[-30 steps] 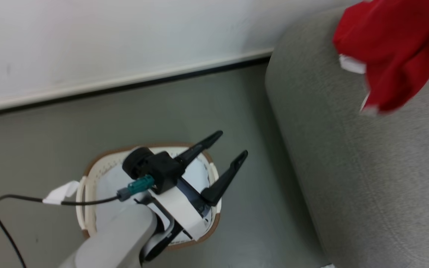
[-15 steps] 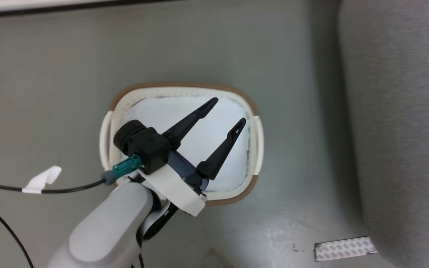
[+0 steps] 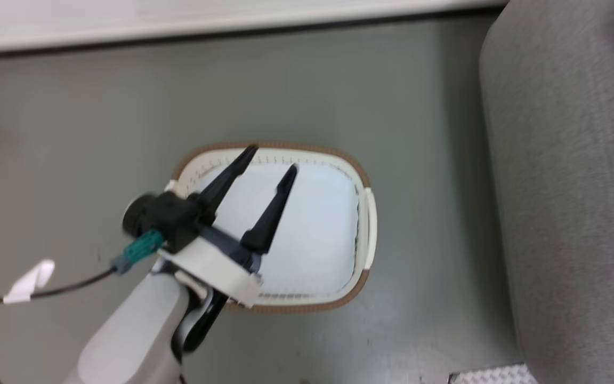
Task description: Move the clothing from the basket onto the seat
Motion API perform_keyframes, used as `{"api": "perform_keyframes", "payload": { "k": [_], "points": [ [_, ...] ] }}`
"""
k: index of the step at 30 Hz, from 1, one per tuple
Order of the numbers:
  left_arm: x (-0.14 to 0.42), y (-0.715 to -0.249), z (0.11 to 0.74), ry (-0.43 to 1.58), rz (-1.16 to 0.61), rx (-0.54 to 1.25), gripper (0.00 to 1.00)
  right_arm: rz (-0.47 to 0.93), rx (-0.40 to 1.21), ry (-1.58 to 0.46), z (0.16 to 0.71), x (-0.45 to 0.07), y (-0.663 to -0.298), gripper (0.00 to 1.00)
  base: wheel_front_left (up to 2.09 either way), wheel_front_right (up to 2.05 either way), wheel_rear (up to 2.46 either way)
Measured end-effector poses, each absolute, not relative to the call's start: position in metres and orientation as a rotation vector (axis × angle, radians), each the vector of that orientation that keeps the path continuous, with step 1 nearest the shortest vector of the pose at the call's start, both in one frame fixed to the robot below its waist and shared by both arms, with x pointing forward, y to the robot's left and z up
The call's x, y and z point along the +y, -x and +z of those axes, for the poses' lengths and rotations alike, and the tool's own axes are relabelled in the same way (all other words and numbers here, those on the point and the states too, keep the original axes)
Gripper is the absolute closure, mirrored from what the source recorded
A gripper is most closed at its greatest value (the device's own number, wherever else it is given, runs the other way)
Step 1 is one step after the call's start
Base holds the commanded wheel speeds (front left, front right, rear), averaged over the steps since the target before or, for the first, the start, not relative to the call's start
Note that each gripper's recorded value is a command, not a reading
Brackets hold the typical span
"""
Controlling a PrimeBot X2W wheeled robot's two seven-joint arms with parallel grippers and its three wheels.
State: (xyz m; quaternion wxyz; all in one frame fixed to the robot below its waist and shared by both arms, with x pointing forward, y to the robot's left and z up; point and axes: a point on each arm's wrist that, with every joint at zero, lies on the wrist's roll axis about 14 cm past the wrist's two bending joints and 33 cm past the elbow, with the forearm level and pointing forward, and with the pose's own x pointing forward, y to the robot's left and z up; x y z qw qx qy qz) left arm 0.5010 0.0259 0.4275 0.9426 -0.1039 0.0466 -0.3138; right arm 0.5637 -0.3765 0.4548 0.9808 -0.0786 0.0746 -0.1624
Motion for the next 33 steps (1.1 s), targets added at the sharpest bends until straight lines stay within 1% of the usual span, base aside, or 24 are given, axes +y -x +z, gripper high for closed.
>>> {"api": "perform_keyframes", "payload": {
  "k": [7,12,20,25,30,33],
  "points": [
    [0.053,-0.474,0.439,0.167,-0.531,0.116,0.0,-0.195,0.067,0.164,0.483,-0.329,-0.52,0.0,0.0,0.0,0.0],
    [0.081,-0.452,0.456,0.149,-0.417,0.097,0.0,-0.121,0.013,0.136,0.499,-0.298,-0.474,0.0,0.0,0.0,0.0],
    [0.139,-0.401,0.472,0.13,-0.223,0.068,0.0,-0.018,-0.067,-0.005,0.513,-0.238,-0.405,0.0,0.0,0.0,0.0],
    [0.166,-0.377,0.477,0.147,-0.139,0.048,0.0,0.026,-0.103,-0.09,0.517,-0.205,-0.382,0.0,0.0,0.0,0.0],
    [0.193,-0.355,0.469,0.196,-0.029,0.053,0.0,0.062,-0.063,-0.136,0.501,-0.181,-0.359,0.0,0.0,0.0,0.0],
    [0.2,-0.344,0.461,0.214,0.011,0.067,0.0,0.085,-0.045,-0.124,0.494,-0.172,-0.349,0.0,0.0,0.0,0.0]
  ]
}}
